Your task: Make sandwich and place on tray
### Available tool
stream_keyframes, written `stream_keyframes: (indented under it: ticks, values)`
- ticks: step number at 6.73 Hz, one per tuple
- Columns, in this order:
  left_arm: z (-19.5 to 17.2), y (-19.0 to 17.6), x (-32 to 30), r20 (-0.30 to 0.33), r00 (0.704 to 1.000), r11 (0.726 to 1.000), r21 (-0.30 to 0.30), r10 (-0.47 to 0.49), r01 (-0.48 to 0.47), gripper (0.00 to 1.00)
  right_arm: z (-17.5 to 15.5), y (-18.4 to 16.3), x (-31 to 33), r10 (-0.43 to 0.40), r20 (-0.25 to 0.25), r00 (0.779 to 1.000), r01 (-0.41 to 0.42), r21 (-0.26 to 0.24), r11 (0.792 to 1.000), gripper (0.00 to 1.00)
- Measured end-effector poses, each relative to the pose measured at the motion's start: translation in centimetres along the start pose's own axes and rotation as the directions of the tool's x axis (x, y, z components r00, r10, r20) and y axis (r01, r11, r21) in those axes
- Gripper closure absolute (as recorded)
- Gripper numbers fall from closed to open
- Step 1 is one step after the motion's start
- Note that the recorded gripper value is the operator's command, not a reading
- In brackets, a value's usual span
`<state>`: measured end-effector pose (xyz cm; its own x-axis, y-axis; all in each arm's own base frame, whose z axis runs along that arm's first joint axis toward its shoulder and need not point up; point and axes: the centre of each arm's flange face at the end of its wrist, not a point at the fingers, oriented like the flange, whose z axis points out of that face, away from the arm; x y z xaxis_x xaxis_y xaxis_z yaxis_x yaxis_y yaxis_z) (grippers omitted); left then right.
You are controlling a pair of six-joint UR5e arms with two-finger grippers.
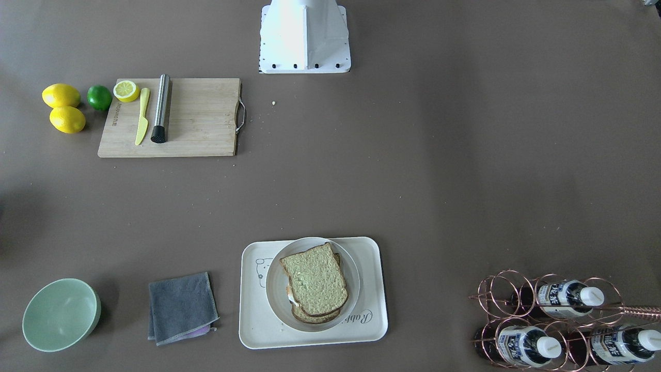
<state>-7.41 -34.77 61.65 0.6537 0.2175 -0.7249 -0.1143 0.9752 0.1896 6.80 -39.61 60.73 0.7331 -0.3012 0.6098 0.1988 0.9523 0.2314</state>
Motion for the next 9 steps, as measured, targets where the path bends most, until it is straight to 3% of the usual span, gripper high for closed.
stream_keyframes:
  ticks: [9]
  values:
    - [-0.23,-0.13,0.29,-0.001,1.0,1.0,0.014,0.007,-0.007,0.03,-0.12,0.21,-0.58,-0.004,0.019,1.0,0.004,0.004,1.0,0.0]
